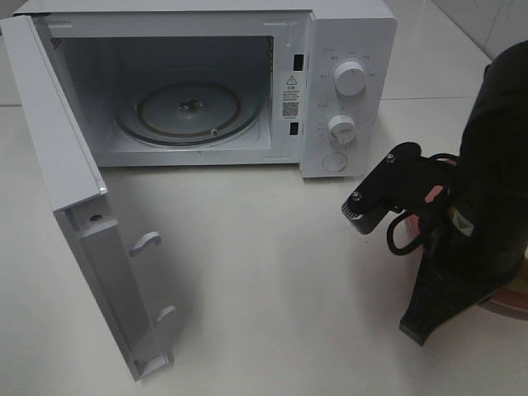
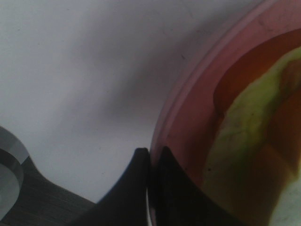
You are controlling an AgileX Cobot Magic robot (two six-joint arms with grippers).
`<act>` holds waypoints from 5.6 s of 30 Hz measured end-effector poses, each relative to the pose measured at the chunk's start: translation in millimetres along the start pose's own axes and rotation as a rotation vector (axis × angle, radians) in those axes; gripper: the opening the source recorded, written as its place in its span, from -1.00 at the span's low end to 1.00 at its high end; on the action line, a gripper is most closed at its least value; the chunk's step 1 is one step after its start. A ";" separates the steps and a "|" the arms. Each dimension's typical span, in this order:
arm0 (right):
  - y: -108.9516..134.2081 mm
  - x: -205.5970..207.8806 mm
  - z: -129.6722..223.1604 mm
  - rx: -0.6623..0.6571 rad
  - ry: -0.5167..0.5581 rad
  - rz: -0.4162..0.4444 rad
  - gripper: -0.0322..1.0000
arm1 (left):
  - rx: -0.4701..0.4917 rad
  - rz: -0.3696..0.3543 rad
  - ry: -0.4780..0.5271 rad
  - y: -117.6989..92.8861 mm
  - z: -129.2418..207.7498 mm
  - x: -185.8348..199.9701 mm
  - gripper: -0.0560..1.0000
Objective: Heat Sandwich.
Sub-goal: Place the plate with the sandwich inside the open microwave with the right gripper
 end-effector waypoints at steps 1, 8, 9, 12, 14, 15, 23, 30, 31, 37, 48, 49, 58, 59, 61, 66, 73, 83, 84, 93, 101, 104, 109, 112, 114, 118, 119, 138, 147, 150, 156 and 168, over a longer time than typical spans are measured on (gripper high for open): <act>0.0 0.0 0.0 0.000 0.000 0.000 -0.90 | 0.000 0.000 0.000 0.0 0.0 0.0 0.97; 18.1 6.5 -2.7 0.157 -0.029 0.002 -0.90 | 0.000 0.000 0.000 0.0 0.0 0.0 0.97; 22.9 8.2 -3.1 0.197 -0.036 0.002 -0.90 | 0.000 0.000 0.000 0.0 0.0 0.0 0.97; 26.1 9.3 -3.3 0.238 -0.041 0.003 -0.89 | 0.000 0.000 0.000 0.0 0.0 0.0 0.97; 30.0 10.7 -3.7 0.311 -0.048 0.005 -0.89 | 0.000 0.000 0.000 0.0 0.0 0.0 0.97; 30.0 10.7 -3.7 0.311 -0.048 0.005 -0.89 | 0.000 0.000 0.000 0.0 0.0 0.0 0.97; 34.0 11.5 -11.2 0.505 -0.097 0.002 -0.89 | 0.000 0.000 0.000 0.0 0.0 0.0 0.97; 37.4 12.5 -18.8 0.640 -0.146 0.003 -0.89 | 0.000 0.000 0.000 0.0 0.0 0.0 0.97; 38.0 12.7 -20.0 0.662 -0.155 0.004 -0.89 | 0.000 0.000 0.000 0.0 0.0 0.0 0.97; 42.0 14.5 -28.7 0.846 -0.214 0.018 -0.89 | 0.000 0.000 0.000 0.0 0.0 0.0 0.97; 44.4 15.7 -33.7 1.001 -0.249 0.037 -0.88 | 0.000 0.000 0.000 0.0 0.0 0.0 0.97; 46.8 16.4 -35.5 0.987 -0.266 0.028 -0.88 | 0.000 0.000 0.000 0.0 0.0 0.0 0.97; 40.9 12.4 -37.2 1.074 -0.284 0.002 -0.89 | 0.000 0.000 0.000 0.0 0.0 0.0 0.97; 39.2 11.2 -36.5 1.091 -0.284 -0.008 -0.89 | 0.000 0.000 0.000 0.0 0.0 0.0 0.97; 37.0 9.8 -35.7 1.109 -0.282 -0.018 -0.89 | 0.000 0.000 0.000 0.0 0.0 0.0 0.97; 28.5 5.0 -34.2 1.208 -0.286 -0.031 -0.89 | 0.000 0.000 0.000 0.0 0.0 0.0 0.97; 22.9 4.8 -43.1 1.314 -0.339 0.014 -0.89 | 0.000 0.000 0.000 0.0 0.0 0.0 0.97; 22.0 16.2 -56.9 1.351 -0.389 0.042 -0.89 | 0.000 0.000 0.000 0.0 0.0 0.0 0.97; 21.7 17.6 -59.5 1.354 -0.395 0.048 -0.89 | 0.000 0.000 0.000 0.0 0.0 0.0 0.97; 26.1 20.4 -84.0 1.376 -0.420 0.029 -0.89 | 0.000 0.000 0.000 0.0 0.0 0.0 0.97; 27.8 24.9 -110.5 1.398 -0.451 0.039 -0.89 | 0.000 0.000 0.000 0.0 0.0 0.0 0.97; 25.9 25.3 -122.0 1.406 -0.461 0.036 -0.89 | 0.000 0.000 0.000 0.0 0.0 0.0 0.97; 20.9 22.4 -132.9 1.396 -0.454 -0.001 -0.89 | 0.000 0.000 0.000 0.0 0.0 0.0 0.97; 19.4 22.0 -137.5 1.394 -0.451 -0.006 -0.89 | 0.000 0.000 0.000 0.0 0.0 0.0 0.97; 18.7 22.9 -144.0 1.401 -0.449 -0.007 -0.89 | 0.000 0.000 0.000 0.0 0.0 0.0 0.97; 17.6 25.2 -155.9 1.413 -0.462 0.008 -0.89 | 0.000 0.000 0.000 0.0 0.0 0.0 0.97; 17.4 25.9 -159.1 1.413 -0.467 0.012 -0.89 | 0.000 0.000 0.000 0.0 0.0 0.0 0.97; 20.5 26.1 -198.8 1.431 -0.493 0.007 -0.89 | 0.000 0.000 0.000 0.0 0.0 0.0 0.97; 21.3 25.0 -219.3 1.424 -0.496 0.001 -0.89 | 0.000 0.000 0.000 0.0 0.0 0.0 0.97; 22.1 22.3 -224.2 1.420 -0.491 -0.005 -0.89 | 0.000 0.000 0.000 0.0 0.0 0.0 0.97; 22.6 19.6 -235.4 1.389 -0.489 -0.011 -0.89 | 0.000 0.000 0.000 0.0 0.0 0.0 0.97; 22.0 17.8 -257.2 1.330 -0.487 -0.018 -0.89 | 0.000 0.000 0.000 0.0 0.0 0.0 0.97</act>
Point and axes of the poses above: a point on each arm's last joint axis where the gripper is mounted, x pointing back along that axis away from the gripper, y along the wrist's bending axis when the last joint is at zero, z = x × y, the point moved 8 cm from there along -x, pointing out along that axis toward the gripper, and after that the axes turned 3 degrees about -x, right-handed, at the moved point
